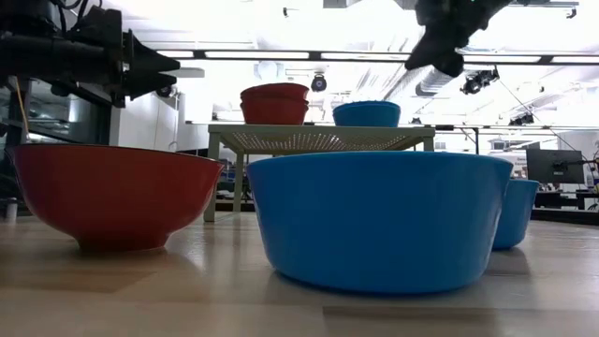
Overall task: Pick & Place Mini bowls
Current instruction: Stack the blue bowl on the blue bowl on the shelf
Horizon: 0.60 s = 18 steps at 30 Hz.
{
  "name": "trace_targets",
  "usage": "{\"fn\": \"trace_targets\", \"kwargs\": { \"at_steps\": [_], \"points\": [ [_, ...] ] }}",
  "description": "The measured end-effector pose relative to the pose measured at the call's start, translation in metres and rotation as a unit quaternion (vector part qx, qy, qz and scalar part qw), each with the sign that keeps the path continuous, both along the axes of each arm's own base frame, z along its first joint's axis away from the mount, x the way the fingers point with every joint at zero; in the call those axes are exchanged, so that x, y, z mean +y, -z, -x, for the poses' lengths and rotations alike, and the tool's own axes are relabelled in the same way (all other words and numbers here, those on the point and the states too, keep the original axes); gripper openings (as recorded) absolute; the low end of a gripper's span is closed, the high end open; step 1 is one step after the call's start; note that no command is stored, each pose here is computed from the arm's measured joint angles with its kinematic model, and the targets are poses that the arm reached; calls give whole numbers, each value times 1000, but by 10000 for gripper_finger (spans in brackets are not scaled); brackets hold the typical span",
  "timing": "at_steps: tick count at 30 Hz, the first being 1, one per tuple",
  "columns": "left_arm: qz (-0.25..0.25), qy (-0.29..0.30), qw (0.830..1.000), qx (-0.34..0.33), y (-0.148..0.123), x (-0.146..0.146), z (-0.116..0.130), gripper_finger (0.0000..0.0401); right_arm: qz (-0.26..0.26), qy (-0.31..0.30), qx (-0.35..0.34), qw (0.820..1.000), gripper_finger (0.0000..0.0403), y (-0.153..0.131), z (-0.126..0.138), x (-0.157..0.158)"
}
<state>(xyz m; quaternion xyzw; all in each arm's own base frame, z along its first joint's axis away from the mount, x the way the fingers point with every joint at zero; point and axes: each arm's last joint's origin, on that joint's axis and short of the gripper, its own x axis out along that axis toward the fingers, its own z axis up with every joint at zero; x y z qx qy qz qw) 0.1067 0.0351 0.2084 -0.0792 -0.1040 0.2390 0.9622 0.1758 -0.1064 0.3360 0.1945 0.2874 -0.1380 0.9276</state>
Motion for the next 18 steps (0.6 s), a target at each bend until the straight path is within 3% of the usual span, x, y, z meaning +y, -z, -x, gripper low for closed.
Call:
{"fn": "trace_targets", "kwargs": {
  "at_steps": [9,18],
  "points": [
    [9,61,998,-18,-2,-4,-1,213,-13,-18,1,1000,0,-1,4,10],
    [-71,77,992,-76,-17,-15,17,213,-29,-28,3,999,0,-1,-3,24]
  ]
}}
